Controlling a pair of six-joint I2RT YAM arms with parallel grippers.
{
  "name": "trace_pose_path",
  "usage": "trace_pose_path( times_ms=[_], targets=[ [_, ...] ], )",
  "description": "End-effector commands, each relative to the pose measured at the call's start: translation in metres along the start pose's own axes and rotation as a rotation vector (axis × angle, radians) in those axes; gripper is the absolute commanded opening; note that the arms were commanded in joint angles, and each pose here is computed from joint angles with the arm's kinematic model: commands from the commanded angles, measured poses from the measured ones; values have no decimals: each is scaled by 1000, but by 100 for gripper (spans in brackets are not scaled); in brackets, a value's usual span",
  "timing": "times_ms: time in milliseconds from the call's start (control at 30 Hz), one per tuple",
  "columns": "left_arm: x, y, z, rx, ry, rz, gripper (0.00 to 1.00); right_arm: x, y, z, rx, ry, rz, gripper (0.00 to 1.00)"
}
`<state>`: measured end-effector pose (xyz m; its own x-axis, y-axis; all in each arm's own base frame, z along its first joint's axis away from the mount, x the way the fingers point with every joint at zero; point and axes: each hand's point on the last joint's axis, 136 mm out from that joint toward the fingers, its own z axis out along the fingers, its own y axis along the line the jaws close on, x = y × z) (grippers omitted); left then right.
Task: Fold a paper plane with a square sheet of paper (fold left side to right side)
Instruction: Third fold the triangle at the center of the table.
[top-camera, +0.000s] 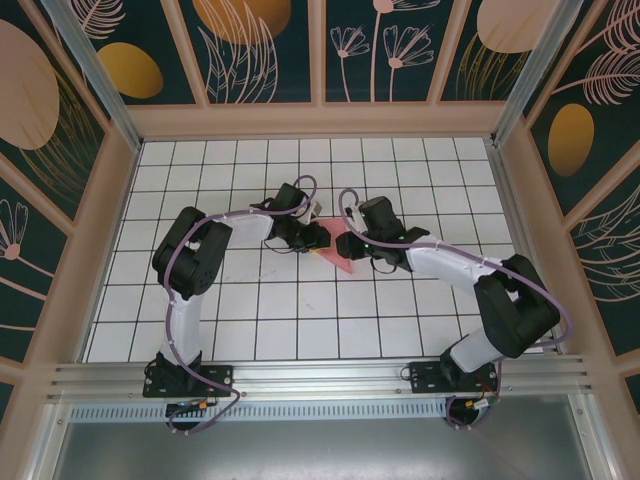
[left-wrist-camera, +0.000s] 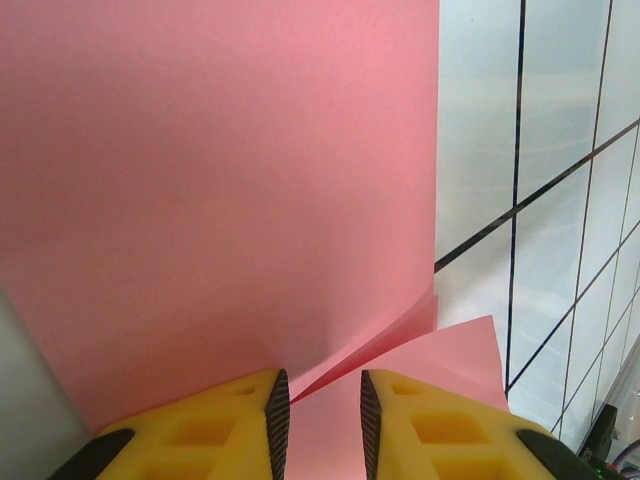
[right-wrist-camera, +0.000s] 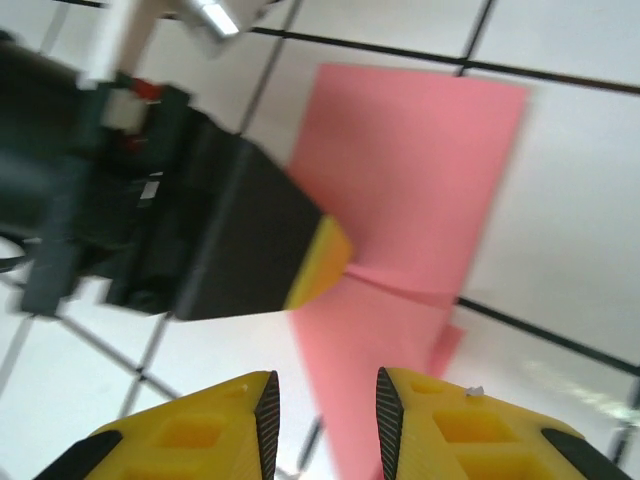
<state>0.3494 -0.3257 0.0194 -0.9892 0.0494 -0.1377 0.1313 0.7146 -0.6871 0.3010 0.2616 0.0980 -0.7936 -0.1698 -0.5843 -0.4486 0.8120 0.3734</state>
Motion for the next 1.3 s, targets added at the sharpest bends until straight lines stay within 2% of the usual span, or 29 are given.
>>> trace_pose_path(
  times_ms=[0,133,400,933,1267],
  targets=[
    [19,42,22,-122,40,-39,30,19,29,-4,-177,72,75,35],
    [18,42,22,-123,40,-38,30,19,34,7,-215,101,102,35],
    [17,41,21,-127,36,-35,30,36,21,37,-170,215,124,34],
    [17,42,21,-138,36,-32,30,74,-6,52,-65,326,151,33],
    [15,45,20,-157,30,-29,29,97,-20,49,1,387,179,21]
  ],
)
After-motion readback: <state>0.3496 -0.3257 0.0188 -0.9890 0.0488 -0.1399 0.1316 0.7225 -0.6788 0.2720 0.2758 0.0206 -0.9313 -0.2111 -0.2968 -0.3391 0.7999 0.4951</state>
